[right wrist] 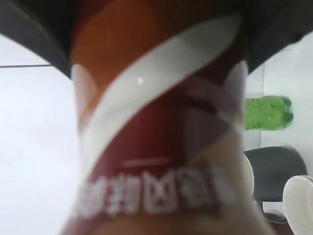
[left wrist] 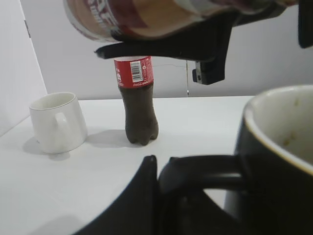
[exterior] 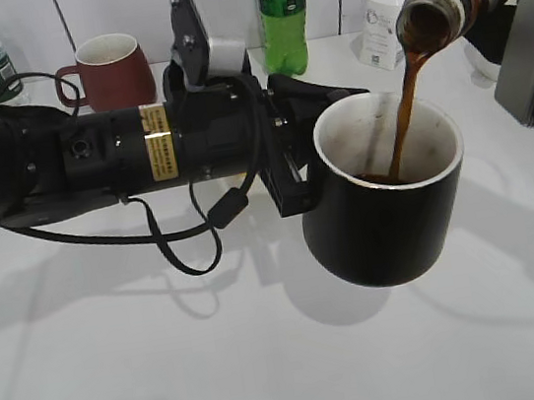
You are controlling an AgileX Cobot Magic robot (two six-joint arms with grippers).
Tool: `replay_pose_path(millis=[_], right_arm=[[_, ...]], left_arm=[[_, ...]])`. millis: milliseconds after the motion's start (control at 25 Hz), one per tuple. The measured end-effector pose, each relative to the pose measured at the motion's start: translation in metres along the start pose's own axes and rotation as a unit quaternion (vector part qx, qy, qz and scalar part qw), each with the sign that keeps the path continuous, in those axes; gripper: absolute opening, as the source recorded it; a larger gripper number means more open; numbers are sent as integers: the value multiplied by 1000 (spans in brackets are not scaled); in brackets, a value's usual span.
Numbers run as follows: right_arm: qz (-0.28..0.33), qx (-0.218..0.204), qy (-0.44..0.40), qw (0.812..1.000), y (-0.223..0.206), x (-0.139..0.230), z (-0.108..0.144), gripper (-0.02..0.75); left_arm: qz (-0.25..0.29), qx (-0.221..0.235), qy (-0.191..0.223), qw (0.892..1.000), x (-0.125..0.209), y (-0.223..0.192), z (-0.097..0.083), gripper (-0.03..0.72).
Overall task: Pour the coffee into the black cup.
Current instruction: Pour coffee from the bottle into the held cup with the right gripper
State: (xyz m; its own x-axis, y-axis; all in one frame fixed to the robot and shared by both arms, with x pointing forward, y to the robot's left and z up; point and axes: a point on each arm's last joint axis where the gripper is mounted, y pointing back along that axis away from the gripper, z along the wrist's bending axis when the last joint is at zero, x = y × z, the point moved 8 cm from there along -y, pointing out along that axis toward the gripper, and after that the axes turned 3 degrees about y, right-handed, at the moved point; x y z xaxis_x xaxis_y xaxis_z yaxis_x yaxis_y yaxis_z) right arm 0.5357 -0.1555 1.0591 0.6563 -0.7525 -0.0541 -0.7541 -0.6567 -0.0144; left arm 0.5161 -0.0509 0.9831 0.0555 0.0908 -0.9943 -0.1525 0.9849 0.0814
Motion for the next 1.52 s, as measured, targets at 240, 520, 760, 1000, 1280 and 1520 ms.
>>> replay_pose_path(millis=[240, 520, 760, 1000, 1280, 1520], right_arm=[[0, 0, 3, 1000, 0, 0, 0, 526], [0, 0, 6, 1000, 0, 0, 0, 526], [0, 0, 14, 1000, 0, 0, 0, 526], [0, 0, 20, 1000, 0, 0, 0, 526], [0, 0, 25, 1000, 0, 0, 0, 526], [0, 0, 28, 1000, 0, 0, 0, 526]], left_arm=[[-1, 1, 0, 1000, -1, 0, 0, 34], [-2, 2, 10, 1000, -1, 0, -1, 34], [-5, 4, 17, 1000, -2, 0, -1, 34], [-6, 5, 19, 1000, -2, 0, -2, 34], [-7, 6, 19, 1000, -2, 0, -2, 34], [-8, 6, 19, 1000, -2, 0, -2, 34]])
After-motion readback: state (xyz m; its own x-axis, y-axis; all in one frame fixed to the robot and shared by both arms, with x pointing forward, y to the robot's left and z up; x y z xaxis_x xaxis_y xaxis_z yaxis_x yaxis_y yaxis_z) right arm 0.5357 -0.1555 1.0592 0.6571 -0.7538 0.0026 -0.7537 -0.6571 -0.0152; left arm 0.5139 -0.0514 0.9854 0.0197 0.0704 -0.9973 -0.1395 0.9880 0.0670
